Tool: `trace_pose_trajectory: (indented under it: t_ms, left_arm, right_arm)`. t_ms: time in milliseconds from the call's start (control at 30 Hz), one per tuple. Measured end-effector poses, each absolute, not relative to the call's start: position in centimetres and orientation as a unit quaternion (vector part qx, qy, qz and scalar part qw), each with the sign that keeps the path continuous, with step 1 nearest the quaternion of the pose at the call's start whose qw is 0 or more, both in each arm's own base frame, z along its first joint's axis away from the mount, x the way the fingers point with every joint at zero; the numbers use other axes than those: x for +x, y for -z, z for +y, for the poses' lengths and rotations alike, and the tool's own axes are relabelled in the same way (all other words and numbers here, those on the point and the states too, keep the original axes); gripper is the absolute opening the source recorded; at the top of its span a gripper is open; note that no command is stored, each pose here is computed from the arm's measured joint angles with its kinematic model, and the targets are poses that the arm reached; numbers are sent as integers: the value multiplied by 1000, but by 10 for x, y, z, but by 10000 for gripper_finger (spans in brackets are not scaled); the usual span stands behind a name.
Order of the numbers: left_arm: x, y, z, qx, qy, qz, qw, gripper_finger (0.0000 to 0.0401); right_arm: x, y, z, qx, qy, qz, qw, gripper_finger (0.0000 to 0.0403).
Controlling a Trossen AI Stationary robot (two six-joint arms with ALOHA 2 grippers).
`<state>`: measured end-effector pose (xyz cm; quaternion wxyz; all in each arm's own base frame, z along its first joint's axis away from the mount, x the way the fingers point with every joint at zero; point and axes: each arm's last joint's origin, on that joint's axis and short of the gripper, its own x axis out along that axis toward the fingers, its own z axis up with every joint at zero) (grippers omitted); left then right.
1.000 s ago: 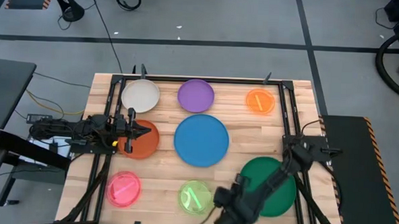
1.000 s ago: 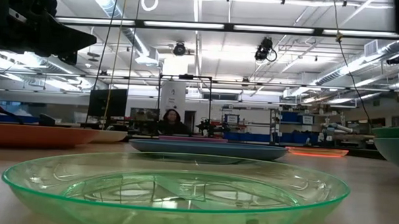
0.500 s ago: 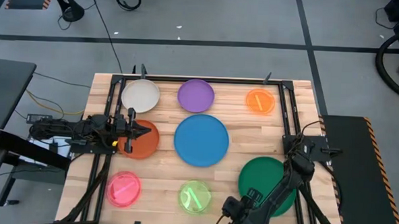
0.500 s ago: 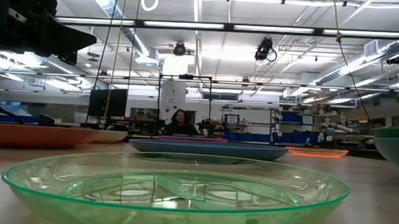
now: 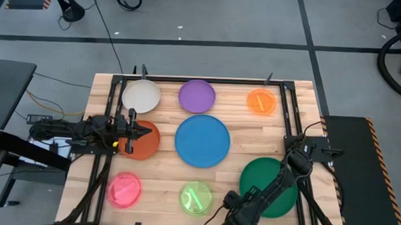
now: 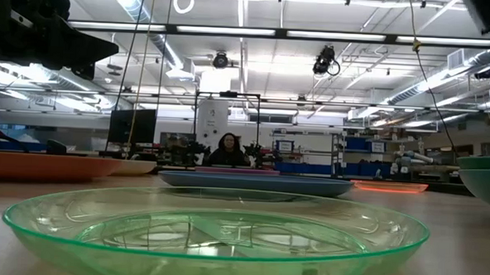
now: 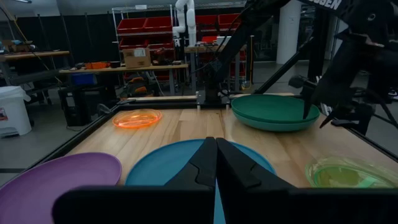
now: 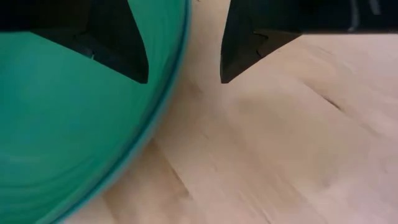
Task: Stack plastic plates
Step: Stack the stacked plates on top of the blue plate
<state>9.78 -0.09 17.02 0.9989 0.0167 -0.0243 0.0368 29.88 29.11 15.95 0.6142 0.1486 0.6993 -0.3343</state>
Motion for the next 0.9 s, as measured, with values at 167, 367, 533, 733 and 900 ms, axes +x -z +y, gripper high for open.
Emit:
trace_pose_trajectory:
  t_ms: [167,367,533,733,900]
  left_arm:
    - [98,-170,-1,17,-37,-24,999,11]
    - [98,-170,-1,17,-37,-24,999,11]
    - [98,-170,-1,17,-37,-24,999,11]
    - [98,-170,-1,17,-37,-24,999,11]
    - [98,-170,-1,17,-37,-24,999,11]
  right_arm:
    - [298,-151,286,145,345,705,603,172]
    - [296,-147,284,145,353,707,595,112]
    - [296,-146,283,148,355,707,593,52]
    - [300,-168,286,139,346,705,603,24]
    - [315,-206,284,139,309,687,643,24]
